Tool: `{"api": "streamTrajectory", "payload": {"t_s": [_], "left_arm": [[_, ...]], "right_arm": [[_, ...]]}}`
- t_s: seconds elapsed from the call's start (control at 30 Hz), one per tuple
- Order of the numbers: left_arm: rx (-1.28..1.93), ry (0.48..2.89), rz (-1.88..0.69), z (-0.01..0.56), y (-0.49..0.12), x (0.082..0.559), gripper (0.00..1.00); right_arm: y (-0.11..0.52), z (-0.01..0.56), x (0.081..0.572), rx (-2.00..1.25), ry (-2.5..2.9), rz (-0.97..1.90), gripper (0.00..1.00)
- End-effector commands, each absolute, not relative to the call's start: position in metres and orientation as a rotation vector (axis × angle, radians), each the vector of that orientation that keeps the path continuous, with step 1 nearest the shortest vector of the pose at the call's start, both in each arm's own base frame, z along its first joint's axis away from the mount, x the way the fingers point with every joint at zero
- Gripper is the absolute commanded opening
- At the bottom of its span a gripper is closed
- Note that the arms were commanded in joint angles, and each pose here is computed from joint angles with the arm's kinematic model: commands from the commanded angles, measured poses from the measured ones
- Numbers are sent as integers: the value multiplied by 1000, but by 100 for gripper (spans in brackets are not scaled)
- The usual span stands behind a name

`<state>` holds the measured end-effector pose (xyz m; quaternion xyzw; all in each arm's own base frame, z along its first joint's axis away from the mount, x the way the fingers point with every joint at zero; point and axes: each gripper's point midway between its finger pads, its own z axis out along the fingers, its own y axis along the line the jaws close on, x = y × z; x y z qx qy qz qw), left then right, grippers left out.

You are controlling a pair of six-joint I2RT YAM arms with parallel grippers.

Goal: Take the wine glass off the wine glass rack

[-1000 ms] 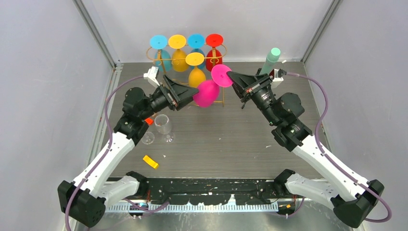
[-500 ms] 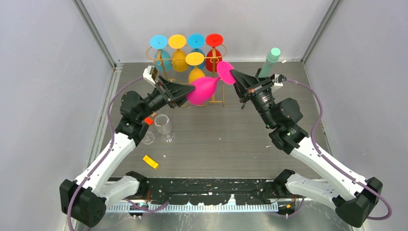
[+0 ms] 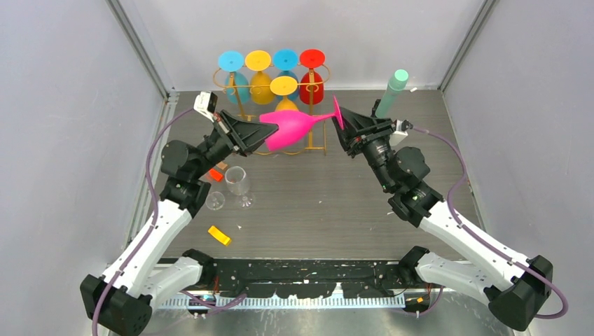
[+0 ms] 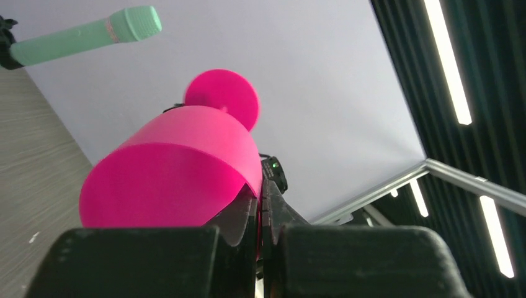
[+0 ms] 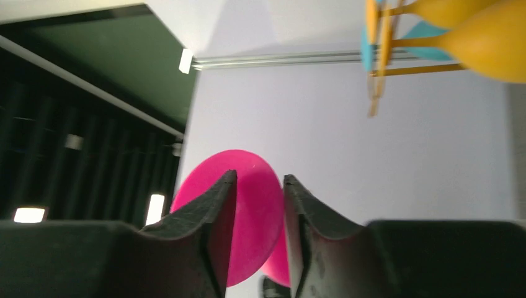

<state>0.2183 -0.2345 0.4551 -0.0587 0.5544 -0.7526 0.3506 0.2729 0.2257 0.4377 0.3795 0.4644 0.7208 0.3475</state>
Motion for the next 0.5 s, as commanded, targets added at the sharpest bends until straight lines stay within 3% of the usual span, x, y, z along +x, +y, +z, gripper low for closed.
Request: {"api": "streamTrajectory", "payload": {"t_s": [0.0, 0.1, 0.17, 0.47], "left_arm": [[33, 1473, -1811, 455, -239, 205, 0], [54, 1569, -1632, 440, -234, 210, 0], [57, 1674, -1472, 419, -227, 216, 0], [240, 2121, -1023, 333, -209, 220, 0]], "right_arm": [[225, 400, 283, 990, 1308, 1685, 45], [215, 386, 285, 992, 1343, 1568, 60], [204, 380, 282, 988, 1353, 1496, 63], [158, 313, 268, 984, 1524, 1091, 63]]}}
